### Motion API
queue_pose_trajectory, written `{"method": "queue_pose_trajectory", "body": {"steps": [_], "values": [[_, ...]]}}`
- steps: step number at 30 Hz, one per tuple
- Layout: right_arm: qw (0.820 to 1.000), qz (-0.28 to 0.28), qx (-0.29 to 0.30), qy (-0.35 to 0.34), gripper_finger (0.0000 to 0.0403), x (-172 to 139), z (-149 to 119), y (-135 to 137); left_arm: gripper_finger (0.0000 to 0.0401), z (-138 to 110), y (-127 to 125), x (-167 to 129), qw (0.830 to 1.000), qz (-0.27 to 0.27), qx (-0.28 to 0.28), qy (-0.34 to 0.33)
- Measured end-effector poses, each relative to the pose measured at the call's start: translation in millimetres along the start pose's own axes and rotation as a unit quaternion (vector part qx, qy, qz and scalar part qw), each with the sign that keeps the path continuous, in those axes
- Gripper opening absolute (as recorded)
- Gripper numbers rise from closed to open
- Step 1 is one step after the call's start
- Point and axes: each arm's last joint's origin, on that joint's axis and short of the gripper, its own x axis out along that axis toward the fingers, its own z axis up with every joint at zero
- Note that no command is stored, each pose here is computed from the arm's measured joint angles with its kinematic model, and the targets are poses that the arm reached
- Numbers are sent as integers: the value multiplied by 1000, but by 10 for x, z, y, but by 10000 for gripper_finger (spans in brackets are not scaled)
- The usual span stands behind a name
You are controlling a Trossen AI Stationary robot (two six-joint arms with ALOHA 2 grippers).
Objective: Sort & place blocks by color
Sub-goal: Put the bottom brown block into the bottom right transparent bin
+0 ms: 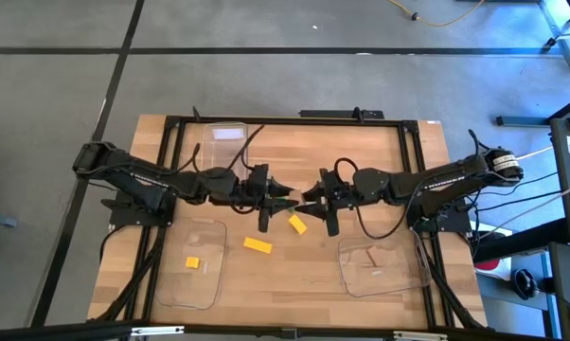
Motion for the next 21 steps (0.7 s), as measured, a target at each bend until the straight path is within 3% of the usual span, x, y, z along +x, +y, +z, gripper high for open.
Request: {"method": "queue_pose_trajectory", "body": {"steps": [10,15,21], "values": [[1000,-1,1,0,130,-1,-1,0,116,12,42,8,1000,-9,5,6],[1000,-3,16,-2,177,2,-1,0,116,11,42,9,1000,-15,8,8],[1000,-2,22,-3,129,2,2,1,120,20,39,2,1000,-17,1,8]]}}
